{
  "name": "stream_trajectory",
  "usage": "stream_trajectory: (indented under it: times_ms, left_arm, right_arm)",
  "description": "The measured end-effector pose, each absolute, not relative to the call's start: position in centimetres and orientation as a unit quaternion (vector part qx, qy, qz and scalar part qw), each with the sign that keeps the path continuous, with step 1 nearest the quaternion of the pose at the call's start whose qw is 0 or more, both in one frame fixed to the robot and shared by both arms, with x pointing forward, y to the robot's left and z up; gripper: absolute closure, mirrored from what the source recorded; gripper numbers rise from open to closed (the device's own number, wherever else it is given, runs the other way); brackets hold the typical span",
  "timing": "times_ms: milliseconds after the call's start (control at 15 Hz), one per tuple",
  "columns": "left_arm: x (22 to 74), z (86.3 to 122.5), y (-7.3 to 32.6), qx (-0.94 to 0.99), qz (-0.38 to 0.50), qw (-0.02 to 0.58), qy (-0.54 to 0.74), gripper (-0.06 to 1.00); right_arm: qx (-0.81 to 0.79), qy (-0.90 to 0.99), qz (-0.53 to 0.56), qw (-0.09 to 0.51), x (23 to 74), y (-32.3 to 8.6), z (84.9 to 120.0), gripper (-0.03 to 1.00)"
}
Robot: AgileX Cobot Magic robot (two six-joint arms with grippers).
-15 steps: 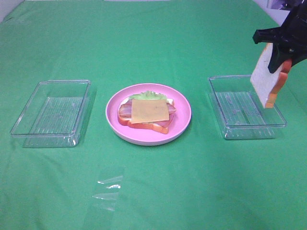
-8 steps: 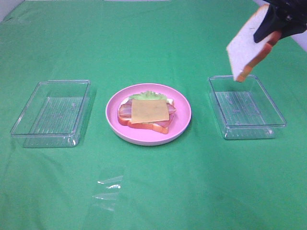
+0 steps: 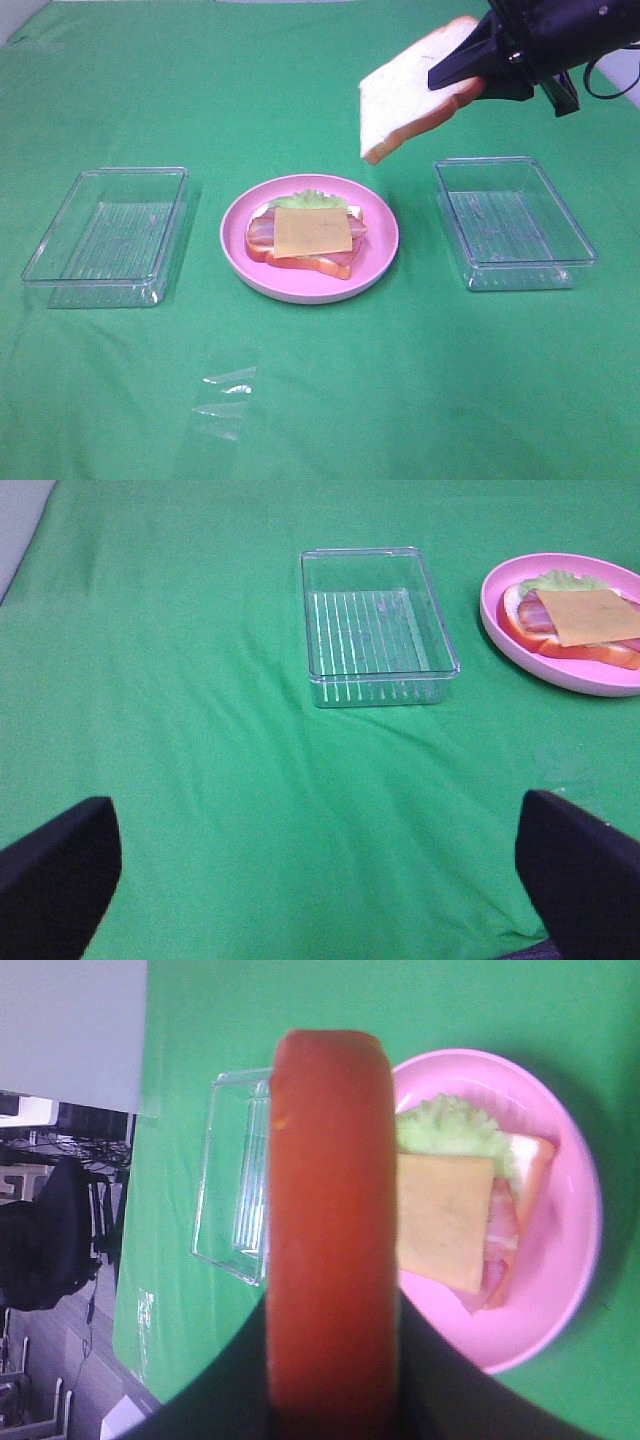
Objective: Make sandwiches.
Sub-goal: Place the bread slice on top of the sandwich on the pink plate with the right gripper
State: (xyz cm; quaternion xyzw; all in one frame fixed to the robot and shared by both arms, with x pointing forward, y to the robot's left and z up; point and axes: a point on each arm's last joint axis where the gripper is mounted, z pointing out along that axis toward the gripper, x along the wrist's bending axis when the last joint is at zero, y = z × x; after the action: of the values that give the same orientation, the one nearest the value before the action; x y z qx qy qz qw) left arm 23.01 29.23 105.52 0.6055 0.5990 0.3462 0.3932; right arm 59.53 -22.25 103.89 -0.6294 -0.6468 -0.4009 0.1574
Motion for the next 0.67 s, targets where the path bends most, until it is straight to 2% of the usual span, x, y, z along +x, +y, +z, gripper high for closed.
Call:
stream_trajectory:
  times_ms: [200,400,667]
  left_arm:
    - [23.0,105.5,29.2,0.605,0.346,0.394,0.600,-0.05]
    - [23.0,105.5,29.2,0.605,0.346,0.394,0.600,-0.05]
    - [23.0,105.5,29.2,0.605,0.346,0.394,0.600,-0.05]
  right_arm:
    - [-0.627,-0.642,-0.406,0.175,60.1,-19.1,102.4,0.74]
    - [-0.635,-0.637,-0.385,0.207,60.8,-15.6,98.5,0.74]
    - [-0.641,-0.618,-0.387,0.239,61.3,-14.0,96.0,0.74]
